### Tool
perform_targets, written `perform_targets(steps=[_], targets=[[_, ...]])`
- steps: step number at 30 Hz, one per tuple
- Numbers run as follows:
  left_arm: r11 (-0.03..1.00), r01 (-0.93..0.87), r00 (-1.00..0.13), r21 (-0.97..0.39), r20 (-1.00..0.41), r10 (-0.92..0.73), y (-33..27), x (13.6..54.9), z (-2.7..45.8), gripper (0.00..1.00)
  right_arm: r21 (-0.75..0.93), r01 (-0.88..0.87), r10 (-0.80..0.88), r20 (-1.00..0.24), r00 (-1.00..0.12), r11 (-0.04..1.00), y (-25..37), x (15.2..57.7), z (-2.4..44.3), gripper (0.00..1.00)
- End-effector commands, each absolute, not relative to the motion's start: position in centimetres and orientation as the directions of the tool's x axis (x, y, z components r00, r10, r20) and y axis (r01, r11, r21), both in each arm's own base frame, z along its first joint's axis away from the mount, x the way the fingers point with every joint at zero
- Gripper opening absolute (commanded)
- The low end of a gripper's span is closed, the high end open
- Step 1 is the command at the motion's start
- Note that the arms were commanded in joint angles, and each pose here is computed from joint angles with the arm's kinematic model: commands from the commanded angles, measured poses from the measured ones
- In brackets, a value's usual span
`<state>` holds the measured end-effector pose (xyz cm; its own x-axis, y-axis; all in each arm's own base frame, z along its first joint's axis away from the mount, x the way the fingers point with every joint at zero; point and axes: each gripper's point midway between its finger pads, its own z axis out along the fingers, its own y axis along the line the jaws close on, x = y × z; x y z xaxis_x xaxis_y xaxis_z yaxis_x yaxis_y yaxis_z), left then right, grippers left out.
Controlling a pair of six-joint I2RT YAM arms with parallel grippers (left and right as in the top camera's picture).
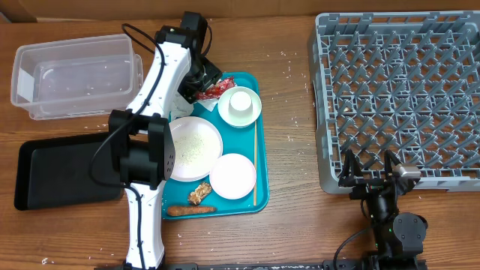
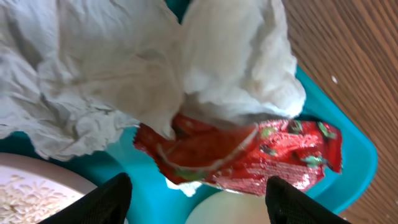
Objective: Sort waste into correct bins and load items into the dishwasher
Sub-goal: 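Lower the left gripper and grasp the red snack wrapper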
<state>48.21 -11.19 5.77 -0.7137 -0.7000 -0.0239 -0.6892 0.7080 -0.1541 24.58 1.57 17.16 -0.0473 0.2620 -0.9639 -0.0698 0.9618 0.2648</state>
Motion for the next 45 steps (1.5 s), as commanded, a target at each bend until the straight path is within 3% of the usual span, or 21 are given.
perform_targets(steps=[1, 9, 12, 18, 31, 45], targets=[[0.661, -0.74, -0.658, -0.125, -0.073, -0.75, -10.0, 48.6, 5.8, 0.72, 0.258, -0.067, 0.255, -0.966, -0.042, 0.964, 1.5, 24.6, 17.0, 1.0], [0.619, -0.776, -0.615, -0.125, -0.073, -0.785, -10.0, 48.6, 5.8, 0.67, 0.258, -0.067, 0.255, -0.966, -0.042, 0.964, 1.5, 24.6, 17.0, 1.0], [0.604, -0.786, -0.601, -0.127, -0.071, -0.796, -10.1, 48.7, 5.8, 0.7, 0.258, -0.067, 0.255, -0.966, -0.042, 0.964, 1.5, 24.6, 17.0, 1.0], [0.598, -0.793, -0.595, -0.117, -0.067, -0.801, -10.0, 48.4, 5.5, 0.65, 0.258, -0.067, 0.255, -0.966, -0.042, 0.964, 1.5, 24.6, 17.0, 1.0], [0.597, -0.797, -0.595, -0.087, -0.052, -0.802, -9.9, 47.9, 4.3, 0.66, 0.258, -0.067, 0.255, -0.966, -0.042, 0.964, 1.5, 24.6, 17.0, 1.0], [0.595, -0.801, -0.593, -0.067, -0.043, -0.804, -9.7, 47.7, 3.3, 0.59, 0.258, -0.067, 0.255, -0.966, -0.042, 0.964, 1.5, 24.6, 17.0, 1.0]])
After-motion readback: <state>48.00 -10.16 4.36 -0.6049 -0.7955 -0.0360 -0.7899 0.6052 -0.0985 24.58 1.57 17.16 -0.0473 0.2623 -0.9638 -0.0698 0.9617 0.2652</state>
